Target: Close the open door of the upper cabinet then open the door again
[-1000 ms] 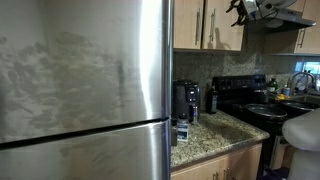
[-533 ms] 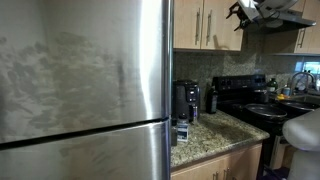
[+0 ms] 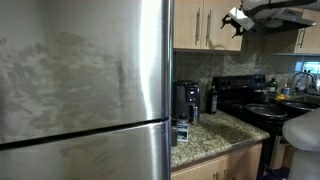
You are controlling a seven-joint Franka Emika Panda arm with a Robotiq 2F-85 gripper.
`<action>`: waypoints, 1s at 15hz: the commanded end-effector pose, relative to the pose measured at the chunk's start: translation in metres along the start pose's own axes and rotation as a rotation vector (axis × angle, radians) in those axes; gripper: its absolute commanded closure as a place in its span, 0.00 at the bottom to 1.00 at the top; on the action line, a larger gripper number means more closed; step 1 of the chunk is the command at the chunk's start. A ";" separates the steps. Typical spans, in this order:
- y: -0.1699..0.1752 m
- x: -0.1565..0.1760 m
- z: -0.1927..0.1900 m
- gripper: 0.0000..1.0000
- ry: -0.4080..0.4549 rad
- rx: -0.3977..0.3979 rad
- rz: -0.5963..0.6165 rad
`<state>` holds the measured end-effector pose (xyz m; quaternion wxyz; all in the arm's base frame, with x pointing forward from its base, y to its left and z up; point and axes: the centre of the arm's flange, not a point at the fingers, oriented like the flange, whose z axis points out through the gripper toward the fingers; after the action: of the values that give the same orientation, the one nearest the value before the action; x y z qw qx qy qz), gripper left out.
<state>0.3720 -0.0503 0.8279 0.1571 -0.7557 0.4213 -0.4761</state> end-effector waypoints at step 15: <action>-0.073 -0.061 0.031 0.00 0.353 -0.238 -0.533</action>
<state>0.3916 0.0390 0.8173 -0.0762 -0.7881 0.2767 -0.5446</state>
